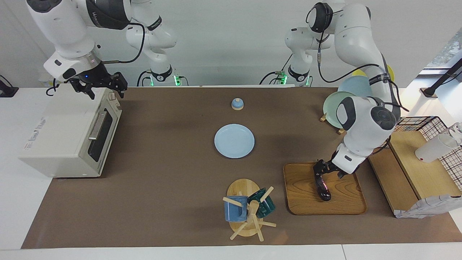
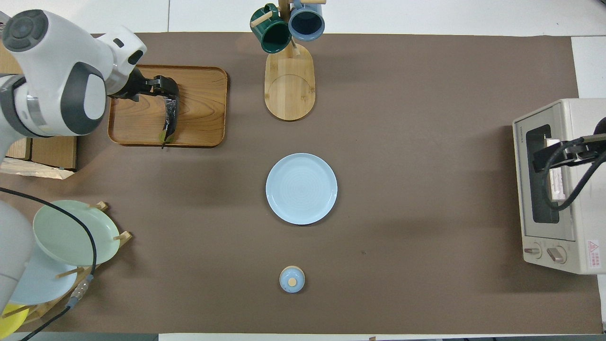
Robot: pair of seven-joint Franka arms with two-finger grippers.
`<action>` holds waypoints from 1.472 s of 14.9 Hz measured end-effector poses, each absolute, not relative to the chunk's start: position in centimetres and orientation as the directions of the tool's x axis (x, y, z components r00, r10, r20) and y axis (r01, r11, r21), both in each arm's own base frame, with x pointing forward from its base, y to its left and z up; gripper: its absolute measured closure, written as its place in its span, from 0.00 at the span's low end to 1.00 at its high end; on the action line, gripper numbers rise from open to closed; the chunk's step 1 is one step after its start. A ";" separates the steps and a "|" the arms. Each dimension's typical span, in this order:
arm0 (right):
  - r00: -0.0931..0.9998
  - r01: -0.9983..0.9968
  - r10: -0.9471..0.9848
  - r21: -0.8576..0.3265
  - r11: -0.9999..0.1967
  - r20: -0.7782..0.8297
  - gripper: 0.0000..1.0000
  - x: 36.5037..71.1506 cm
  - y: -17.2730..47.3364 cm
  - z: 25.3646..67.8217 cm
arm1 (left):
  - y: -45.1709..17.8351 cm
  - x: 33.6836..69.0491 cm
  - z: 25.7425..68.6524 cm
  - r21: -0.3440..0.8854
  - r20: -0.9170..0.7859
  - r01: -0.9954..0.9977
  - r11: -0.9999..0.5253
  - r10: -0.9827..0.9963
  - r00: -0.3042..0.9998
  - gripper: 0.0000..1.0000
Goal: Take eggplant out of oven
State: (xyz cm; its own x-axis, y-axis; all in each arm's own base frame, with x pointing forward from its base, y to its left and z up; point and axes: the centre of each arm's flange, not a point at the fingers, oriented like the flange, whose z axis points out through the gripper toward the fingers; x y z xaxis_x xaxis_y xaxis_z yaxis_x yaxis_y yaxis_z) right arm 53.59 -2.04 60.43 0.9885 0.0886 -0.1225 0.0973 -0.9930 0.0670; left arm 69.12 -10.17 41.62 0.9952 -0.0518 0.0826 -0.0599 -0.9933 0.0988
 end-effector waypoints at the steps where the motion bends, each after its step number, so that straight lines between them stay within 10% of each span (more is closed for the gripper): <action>1: 0.988 0.097 0.089 0.067 -0.993 -0.123 0.00 53.6 -2.0 60.4 | -9.7 68.5 43.9 0.098 0.085 -0.057 -0.994 -0.049 0.995 0.00; 9: 0.989 0.097 0.089 0.067 -0.993 -0.123 0.00 53.6 -2.0 60.4 | -7.6 61.1 56.4 0.075 0.021 -0.016 -0.997 -0.015 1.000 0.00; 22: 0.989 0.097 0.089 0.067 -0.993 -0.123 0.00 53.6 -2.0 60.4 | -7.2 52.0 56.5 0.033 -0.100 0.011 -0.999 0.008 0.995 0.00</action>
State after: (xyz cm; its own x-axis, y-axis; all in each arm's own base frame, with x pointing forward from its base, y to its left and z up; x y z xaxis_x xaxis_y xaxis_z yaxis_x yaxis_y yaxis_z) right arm 53.59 -2.05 60.43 0.9885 0.0885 -0.1225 0.0972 -0.9930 0.0670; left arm 52.04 -7.23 56.50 0.9950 0.0076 -0.0998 0.0109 -0.9994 0.0328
